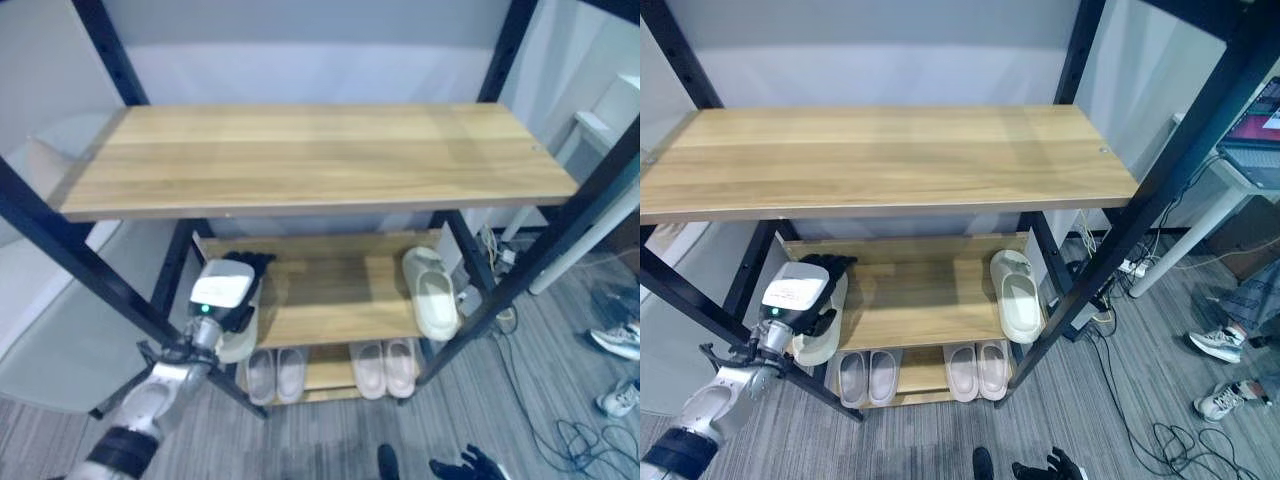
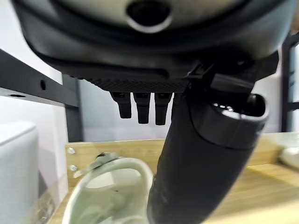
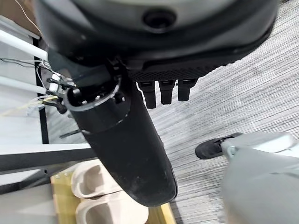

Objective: Arrange the slippers neatly on the shoe rack.

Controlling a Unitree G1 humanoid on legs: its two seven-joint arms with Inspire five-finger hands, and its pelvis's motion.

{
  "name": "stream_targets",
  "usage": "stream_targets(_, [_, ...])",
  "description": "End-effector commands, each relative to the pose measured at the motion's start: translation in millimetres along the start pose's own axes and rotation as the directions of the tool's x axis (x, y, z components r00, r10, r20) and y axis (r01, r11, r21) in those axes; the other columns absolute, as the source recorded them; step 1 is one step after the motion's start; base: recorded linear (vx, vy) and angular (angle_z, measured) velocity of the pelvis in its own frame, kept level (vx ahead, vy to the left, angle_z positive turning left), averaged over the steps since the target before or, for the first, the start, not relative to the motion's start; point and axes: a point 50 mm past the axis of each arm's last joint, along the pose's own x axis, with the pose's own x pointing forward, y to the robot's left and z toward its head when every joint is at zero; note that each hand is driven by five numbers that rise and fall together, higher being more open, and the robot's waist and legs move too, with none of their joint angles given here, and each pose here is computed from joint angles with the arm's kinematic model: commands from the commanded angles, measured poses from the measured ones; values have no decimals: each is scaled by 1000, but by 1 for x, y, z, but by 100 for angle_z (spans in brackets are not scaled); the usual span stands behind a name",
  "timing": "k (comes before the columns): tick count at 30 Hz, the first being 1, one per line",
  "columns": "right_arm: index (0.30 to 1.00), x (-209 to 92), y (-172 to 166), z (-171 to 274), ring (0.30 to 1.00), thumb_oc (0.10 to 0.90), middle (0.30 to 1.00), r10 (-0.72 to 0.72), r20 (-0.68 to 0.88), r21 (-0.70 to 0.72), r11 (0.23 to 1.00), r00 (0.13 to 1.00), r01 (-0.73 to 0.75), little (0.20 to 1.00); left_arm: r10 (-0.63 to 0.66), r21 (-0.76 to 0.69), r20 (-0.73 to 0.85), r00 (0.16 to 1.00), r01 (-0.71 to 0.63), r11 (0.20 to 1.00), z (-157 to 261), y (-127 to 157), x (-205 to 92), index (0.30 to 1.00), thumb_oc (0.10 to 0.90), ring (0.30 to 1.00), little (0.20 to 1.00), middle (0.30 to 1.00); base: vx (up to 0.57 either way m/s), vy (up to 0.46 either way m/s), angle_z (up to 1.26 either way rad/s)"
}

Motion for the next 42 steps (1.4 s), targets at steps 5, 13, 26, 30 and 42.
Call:
stream_targets(5, [900,7,-14,40,900,800,900,-33,168,-35,999,985,39,900,378,41,-34,925,-377,925,-8,77,40,900,800,900,900,900,6,20,-19])
stream_targets(13, [900,6,-10,41,900,800,900,-23,176,-40,999,984,31,900,408,41,-64,911,-406,913,-14,80,38,900,800,900,900,900,19,9,-3])
stream_targets(26, [900,6,-7,39,900,800,900,-10,169,-52,998,986,19,900,434,12,-89,896,-435,900,-15,82,31,900,800,900,900,900,8,5,-1])
stream_targets(30, [900,7,-9,42,900,800,900,-17,174,-59,998,985,28,900,417,47,-91,904,-414,909,-17,79,33,900,800,900,900,900,5,5,-1])
stream_targets(42, [900,7,-17,46,900,800,900,-36,184,-63,997,982,48,900,328,86,-114,938,-319,944,-21,62,41,900,800,900,900,900,0,0,0])
